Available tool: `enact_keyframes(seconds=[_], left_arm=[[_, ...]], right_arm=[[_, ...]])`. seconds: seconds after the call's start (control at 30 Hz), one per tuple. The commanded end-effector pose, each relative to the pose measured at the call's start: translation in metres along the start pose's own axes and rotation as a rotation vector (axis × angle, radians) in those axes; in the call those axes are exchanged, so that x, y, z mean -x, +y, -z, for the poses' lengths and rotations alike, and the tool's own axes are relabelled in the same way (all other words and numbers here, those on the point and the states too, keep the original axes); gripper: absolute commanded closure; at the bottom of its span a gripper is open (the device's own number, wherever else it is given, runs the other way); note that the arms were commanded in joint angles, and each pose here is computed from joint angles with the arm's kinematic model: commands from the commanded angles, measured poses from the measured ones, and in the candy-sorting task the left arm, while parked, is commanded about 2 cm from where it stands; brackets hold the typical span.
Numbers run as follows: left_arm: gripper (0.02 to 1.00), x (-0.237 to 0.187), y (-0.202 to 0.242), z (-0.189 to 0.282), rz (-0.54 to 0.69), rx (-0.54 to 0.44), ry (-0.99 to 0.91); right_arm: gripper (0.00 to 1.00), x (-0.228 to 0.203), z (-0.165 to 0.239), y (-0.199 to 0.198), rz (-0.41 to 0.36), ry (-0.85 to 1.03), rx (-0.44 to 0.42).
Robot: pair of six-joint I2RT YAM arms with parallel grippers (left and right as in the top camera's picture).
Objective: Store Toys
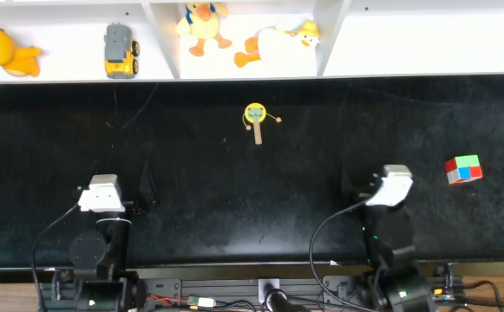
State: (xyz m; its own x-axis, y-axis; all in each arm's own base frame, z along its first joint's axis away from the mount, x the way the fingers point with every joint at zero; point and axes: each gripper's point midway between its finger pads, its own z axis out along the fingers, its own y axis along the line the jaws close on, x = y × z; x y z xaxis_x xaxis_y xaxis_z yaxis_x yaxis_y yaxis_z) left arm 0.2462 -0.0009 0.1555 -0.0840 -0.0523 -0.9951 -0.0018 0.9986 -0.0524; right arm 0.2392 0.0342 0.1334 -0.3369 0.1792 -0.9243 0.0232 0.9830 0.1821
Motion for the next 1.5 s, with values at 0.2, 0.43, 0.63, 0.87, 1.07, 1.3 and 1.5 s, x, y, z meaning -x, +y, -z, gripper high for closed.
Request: enact_keyframes(seconds=[0.2, 0.43, 0.63, 0.87, 1.07, 1.3, 1.5], left_arm=[[0.020, 0.001, -0.004, 0.001, 0.010, -0.021, -0.004], [0.020, 0.001, -0.004, 0.001, 0.010, -0.021, -0.004], [0.020, 0.001, -0.004, 0.001, 0.010, -0.021, -0.004], [0.020, 0.001, -0.004, 0.001, 0.010, -0.021, -0.004], [0.020, 0.001, -0.004, 0.001, 0.010, -0.021, -0.004], [0.020, 0.001, -0.004, 0.001, 0.010, -0.021, -0.004], [0.020, 0.001, -0.004, 0.001, 0.010, -0.021, -0.004]], right_arm=[[0.005, 0.044, 0.015, 0.040, -0.025, 0.164, -0.201], [0.007, 0.035, -0.008, 0.085, 0.022, 0.341, -0.280], [0.007, 0.042, -0.040, 0.134, 0.029, 0.410, -0.254], [0.007, 0.019, -0.070, 0.169, 0.061, 0.525, -0.245], [0.005, -0.004, -0.084, 0.176, 0.082, 0.596, -0.258], [0.005, -0.034, -0.100, 0.196, 0.170, 0.681, -0.153], [0.007, -0.052, -0.113, 0.192, 0.186, 0.706, -0.175]])
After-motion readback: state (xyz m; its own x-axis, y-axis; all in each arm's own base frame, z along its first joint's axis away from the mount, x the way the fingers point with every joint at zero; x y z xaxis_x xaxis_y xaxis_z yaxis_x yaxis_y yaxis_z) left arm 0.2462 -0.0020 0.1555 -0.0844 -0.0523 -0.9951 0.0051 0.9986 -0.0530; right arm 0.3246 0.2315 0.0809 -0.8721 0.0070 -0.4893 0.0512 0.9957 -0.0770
